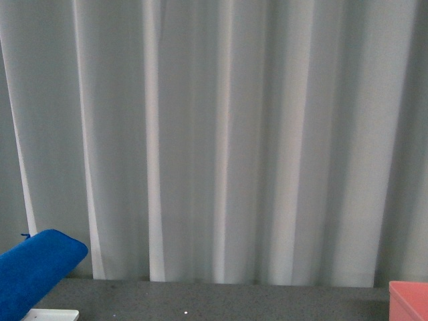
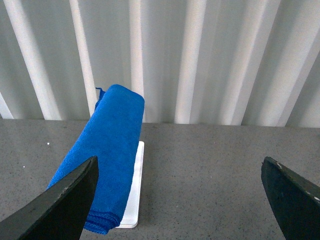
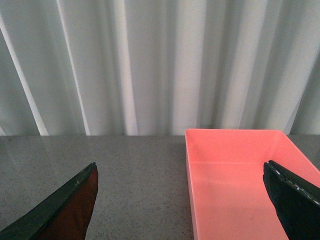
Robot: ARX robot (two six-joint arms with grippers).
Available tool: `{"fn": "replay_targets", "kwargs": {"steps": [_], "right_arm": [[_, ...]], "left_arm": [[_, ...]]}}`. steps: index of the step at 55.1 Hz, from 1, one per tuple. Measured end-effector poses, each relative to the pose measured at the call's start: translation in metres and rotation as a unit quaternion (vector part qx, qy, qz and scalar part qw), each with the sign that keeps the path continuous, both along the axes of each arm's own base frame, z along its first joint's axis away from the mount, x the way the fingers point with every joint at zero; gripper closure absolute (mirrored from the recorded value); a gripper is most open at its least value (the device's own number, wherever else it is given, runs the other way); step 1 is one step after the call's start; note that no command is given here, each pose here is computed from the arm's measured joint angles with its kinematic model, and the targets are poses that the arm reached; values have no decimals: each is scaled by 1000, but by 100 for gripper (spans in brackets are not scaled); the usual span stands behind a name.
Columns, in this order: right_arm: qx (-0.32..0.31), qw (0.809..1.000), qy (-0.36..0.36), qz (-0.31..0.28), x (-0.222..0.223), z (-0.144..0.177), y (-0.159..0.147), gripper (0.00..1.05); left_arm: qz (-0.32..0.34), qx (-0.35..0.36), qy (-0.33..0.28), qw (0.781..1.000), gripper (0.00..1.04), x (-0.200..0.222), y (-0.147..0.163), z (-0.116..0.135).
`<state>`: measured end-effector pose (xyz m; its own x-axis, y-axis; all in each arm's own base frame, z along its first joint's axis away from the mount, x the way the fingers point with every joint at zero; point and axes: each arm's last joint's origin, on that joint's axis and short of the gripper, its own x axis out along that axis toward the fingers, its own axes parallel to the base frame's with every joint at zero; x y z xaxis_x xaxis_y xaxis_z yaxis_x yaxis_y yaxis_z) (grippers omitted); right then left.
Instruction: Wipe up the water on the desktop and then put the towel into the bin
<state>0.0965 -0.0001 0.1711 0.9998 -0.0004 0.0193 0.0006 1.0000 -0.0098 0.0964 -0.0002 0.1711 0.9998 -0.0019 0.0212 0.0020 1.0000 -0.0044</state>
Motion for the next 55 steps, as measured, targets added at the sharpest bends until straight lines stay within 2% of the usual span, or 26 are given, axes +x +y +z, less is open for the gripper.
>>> {"fn": "replay_targets", "kwargs": {"steps": [55], "right_arm": [[0,1000,0,0,0,0,0,7]], "left_arm": [[0,0,0,1000,7,0,0,0]]}}
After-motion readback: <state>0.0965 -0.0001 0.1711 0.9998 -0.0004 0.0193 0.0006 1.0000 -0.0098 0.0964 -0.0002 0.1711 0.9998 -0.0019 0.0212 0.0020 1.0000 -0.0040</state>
